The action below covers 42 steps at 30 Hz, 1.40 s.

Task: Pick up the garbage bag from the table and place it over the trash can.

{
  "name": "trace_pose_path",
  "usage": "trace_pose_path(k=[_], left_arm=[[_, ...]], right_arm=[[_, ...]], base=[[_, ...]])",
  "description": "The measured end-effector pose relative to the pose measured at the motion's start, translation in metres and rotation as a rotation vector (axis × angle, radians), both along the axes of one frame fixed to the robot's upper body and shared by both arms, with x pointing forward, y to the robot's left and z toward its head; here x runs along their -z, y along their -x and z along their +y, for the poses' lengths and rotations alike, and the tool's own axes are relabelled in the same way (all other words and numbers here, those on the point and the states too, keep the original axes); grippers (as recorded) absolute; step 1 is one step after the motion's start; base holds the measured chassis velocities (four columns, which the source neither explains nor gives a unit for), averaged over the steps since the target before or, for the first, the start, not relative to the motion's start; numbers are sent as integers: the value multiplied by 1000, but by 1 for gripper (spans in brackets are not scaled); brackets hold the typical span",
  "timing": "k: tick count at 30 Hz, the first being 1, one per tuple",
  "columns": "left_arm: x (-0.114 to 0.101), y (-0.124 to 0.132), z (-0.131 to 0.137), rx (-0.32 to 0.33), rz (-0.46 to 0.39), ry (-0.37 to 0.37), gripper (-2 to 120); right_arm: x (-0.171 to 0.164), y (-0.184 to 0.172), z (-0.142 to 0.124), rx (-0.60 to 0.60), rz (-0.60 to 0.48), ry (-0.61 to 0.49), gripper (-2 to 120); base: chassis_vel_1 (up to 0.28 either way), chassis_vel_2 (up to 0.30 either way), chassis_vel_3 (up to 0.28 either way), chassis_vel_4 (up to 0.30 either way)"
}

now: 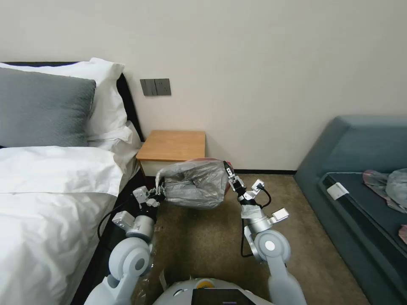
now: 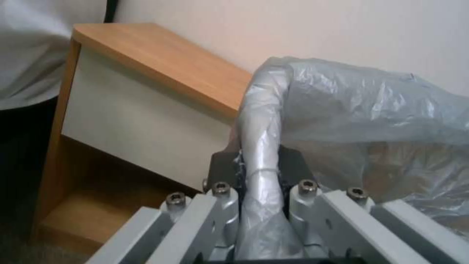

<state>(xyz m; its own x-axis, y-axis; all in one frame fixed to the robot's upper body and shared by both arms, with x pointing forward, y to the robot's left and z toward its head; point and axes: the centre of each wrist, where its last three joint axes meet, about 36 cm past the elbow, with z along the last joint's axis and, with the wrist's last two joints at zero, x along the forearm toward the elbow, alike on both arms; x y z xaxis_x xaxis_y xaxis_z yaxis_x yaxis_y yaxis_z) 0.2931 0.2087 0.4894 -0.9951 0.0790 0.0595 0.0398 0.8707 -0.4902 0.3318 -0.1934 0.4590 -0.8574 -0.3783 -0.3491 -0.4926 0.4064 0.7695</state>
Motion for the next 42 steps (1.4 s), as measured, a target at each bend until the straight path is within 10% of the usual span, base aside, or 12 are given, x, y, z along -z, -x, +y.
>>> trace_pose_path(k=[16,42], left_arm=[[-1,1,-1,2,2,4,7],[-17,10,-2,52,2,153,7]], right_arm=[[-3,-3,-10,0,11,24,0],[24,-43,-27,8,55,132,0]], base=[[0,0,0,0],[0,0,0,0]])
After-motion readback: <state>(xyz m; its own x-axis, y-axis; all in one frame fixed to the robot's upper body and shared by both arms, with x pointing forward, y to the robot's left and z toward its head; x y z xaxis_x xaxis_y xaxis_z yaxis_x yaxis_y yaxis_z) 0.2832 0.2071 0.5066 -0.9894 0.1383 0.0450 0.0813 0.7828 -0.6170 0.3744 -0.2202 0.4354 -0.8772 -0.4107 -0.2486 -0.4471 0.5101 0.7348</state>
